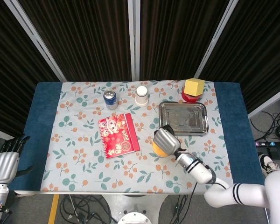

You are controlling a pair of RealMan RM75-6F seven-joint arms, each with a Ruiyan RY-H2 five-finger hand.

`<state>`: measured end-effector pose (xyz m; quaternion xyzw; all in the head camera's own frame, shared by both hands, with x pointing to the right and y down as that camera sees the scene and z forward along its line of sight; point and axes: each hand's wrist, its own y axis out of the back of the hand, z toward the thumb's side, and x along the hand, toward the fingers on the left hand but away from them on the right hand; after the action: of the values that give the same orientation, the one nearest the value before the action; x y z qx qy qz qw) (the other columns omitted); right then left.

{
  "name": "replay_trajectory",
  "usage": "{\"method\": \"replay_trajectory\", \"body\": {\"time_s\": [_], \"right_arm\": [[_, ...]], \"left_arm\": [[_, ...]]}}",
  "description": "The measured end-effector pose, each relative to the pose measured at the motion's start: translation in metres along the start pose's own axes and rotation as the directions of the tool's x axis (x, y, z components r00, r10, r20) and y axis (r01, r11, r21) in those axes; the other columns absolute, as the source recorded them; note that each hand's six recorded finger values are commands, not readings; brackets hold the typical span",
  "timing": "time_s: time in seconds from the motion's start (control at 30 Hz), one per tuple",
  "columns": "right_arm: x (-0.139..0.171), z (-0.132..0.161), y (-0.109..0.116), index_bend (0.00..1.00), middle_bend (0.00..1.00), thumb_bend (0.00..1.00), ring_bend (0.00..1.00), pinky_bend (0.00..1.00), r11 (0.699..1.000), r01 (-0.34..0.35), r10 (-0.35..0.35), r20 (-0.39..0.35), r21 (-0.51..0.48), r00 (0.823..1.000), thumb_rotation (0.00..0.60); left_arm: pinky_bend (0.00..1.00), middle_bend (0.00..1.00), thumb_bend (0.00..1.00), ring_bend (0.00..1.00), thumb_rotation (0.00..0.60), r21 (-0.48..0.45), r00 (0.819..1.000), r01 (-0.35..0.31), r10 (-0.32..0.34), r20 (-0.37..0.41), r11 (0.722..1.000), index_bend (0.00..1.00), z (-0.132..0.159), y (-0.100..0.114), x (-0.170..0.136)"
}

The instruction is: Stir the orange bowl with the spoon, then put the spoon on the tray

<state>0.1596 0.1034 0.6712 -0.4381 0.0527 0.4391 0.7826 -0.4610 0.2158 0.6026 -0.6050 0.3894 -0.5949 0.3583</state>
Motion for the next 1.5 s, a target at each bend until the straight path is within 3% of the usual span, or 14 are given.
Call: {"method": "replay_trajectory", "body": {"time_s": [0.1, 0.2, 0.4, 0.57, 0.77, 0.83, 1.1, 1.27, 1.37, 1.5], "right_arm": [[0.003, -0.007, -0.009, 0.79, 0.98, 0.5, 0.96, 1.0, 0.988, -0.037, 0.041, 0.026, -0.149, 0.999, 0.6], [0.005, -0.014, -0.02, 0.78, 0.98, 0.5, 0.96, 1.0, 0.952, -0.071, 0.091, 0.051, -0.297, 0.995, 0.6], [0.005, -0.032, -0.048, 0.78, 0.98, 0.5, 0.96, 1.0, 0.846, -0.128, 0.201, 0.089, -0.517, 0.976, 0.6], [-0.001, -0.045, -0.077, 0.76, 0.98, 0.5, 0.96, 1.0, 0.737, -0.169, 0.306, 0.1, -0.654, 0.947, 0.6], [-0.017, -0.055, -0.11, 0.73, 0.98, 0.5, 0.95, 1.0, 0.623, -0.191, 0.408, 0.106, -0.759, 0.907, 0.6], [-0.024, -0.056, -0.119, 0.72, 0.98, 0.48, 0.95, 1.0, 0.599, -0.194, 0.433, 0.11, -0.777, 0.895, 0.6], [-0.045, -0.05, -0.15, 0.63, 0.98, 0.36, 0.95, 1.0, 0.533, -0.21, 0.525, 0.125, -0.82, 0.842, 0.6], [-0.055, -0.037, -0.165, 0.44, 0.97, 0.17, 0.95, 1.0, 0.479, -0.222, 0.579, 0.115, -0.849, 0.808, 0.6], [-0.056, -0.03, -0.167, 0.35, 0.97, 0.1, 0.95, 1.0, 0.442, -0.222, 0.593, 0.097, -0.869, 0.8, 0.6], [-0.051, -0.037, -0.167, 0.28, 0.96, 0.09, 0.93, 1.0, 0.436, -0.204, 0.59, 0.107, -0.876, 0.8, 0.6]], "left_arm": [[0.14, 0.16, 0.09, 0.13, 0.6, 0.0, 1.0, 0.0, 0.0, 0.0, 1.0, 0.16, 0.0, 0.0, 0.0], [0.14, 0.16, 0.09, 0.13, 0.6, 0.0, 1.0, 0.0, 0.0, 0.0, 1.0, 0.16, 0.0, 0.0, 0.0], [0.14, 0.16, 0.09, 0.13, 0.6, 0.0, 1.0, 0.0, 0.0, 0.0, 1.0, 0.15, 0.0, 0.0, 0.0], [0.14, 0.16, 0.09, 0.13, 0.6, 0.0, 1.0, 0.0, 0.0, 0.0, 1.0, 0.15, 0.0, 0.0, 0.0], [0.14, 0.16, 0.09, 0.13, 0.6, 0.0, 1.0, 0.0, 0.0, 0.0, 1.0, 0.15, 0.0, 0.0, 0.0], [0.14, 0.16, 0.09, 0.13, 0.6, 0.0, 1.0, 0.0, 0.0, 0.0, 1.0, 0.15, 0.0, 0.0, 0.0], [0.14, 0.16, 0.09, 0.13, 0.6, 0.0, 1.0, 0.0, 0.0, 0.0, 1.0, 0.15, 0.0, 0.0, 0.0], [0.14, 0.16, 0.09, 0.13, 0.6, 0.0, 1.0, 0.0, 0.0, 0.0, 1.0, 0.15, 0.0, 0.0, 0.0], [0.14, 0.16, 0.09, 0.13, 0.6, 0.0, 1.0, 0.0, 0.0, 0.0, 1.0, 0.15, 0.0, 0.0, 0.0], [0.14, 0.16, 0.09, 0.13, 0.6, 0.0, 1.0, 0.0, 0.0, 0.0, 1.0, 0.15, 0.0, 0.0, 0.0]]}}
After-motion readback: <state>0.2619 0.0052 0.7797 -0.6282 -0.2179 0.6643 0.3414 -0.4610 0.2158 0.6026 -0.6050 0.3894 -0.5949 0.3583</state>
